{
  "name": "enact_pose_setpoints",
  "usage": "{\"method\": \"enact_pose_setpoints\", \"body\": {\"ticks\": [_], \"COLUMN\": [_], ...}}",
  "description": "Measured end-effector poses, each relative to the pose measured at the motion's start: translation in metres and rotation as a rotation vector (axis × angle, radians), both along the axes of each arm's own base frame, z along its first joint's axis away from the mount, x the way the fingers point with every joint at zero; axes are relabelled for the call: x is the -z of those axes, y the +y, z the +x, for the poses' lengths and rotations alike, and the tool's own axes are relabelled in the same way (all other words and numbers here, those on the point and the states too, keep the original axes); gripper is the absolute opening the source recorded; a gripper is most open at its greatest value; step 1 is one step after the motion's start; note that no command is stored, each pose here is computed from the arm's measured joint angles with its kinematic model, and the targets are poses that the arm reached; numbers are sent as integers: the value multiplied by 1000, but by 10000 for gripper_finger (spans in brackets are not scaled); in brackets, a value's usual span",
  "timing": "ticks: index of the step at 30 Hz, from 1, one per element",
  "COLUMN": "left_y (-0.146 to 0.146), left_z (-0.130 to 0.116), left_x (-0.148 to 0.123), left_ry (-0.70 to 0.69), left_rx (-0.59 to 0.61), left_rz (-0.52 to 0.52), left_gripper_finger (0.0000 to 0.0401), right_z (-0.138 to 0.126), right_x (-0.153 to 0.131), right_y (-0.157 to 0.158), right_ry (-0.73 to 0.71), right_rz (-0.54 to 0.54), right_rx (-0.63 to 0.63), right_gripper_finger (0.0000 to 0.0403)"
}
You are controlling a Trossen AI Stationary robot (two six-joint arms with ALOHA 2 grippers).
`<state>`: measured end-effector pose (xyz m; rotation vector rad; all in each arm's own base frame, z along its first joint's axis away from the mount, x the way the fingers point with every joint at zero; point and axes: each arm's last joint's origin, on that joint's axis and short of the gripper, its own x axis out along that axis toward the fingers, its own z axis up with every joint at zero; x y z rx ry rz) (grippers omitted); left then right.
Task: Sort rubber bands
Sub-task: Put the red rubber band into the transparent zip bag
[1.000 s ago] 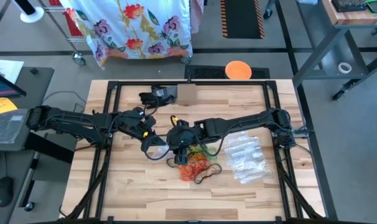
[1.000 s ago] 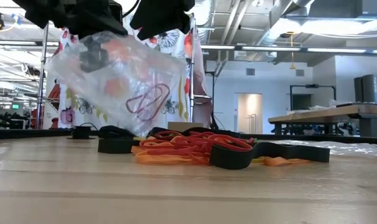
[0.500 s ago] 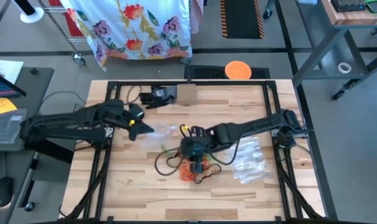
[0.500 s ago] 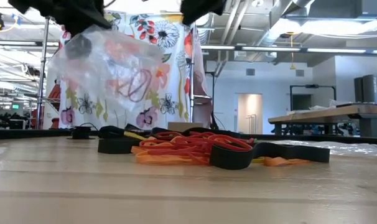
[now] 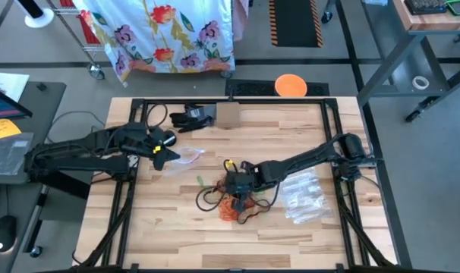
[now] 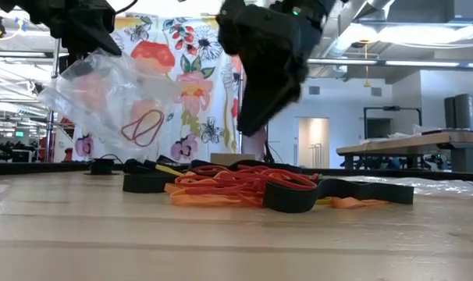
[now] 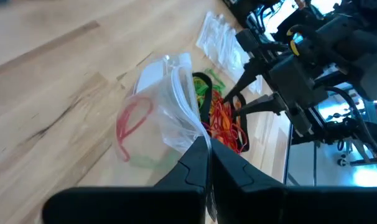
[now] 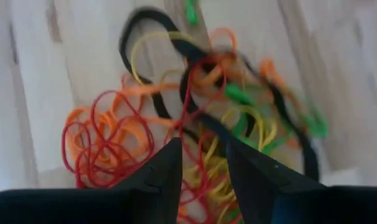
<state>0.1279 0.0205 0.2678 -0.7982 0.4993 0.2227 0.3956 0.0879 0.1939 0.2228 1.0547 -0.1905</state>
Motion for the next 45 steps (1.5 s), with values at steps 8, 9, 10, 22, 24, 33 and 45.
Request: {"method": "enact_pose_setpoints", "body": {"ticks": [8,9,10,22,24,33,45], "left_y": [-1,-1,-1,0,0,0,0], "left_z": [9,10,10,22,22,22,22], "left_x": [7,8,9,11,10,11,10], "left_ry": [65,73,81,74,69,72,64], "left_rx": [23,20,17,-15,-7,-3,-1], "left_rz": [-24,-33,-34,12,16,16,20], "left_gripper_finger": [0,0,0,0,0,0,0], "right_z": [-10,-7,-5,11,11,17,29], "right_x": [25,23,21,43,54,48,-55], "right_y": [20,20,21,5,1,-7,0], "right_ry": [25,-10,-41,-72,-32,-51,-260], "right_rz": [21,32,38,-7,-21,-18,-143], "right_rx": [12,14,16,7,10,-27,-200], "right_gripper_finger": [121,121,121,121,121,25,1]}}
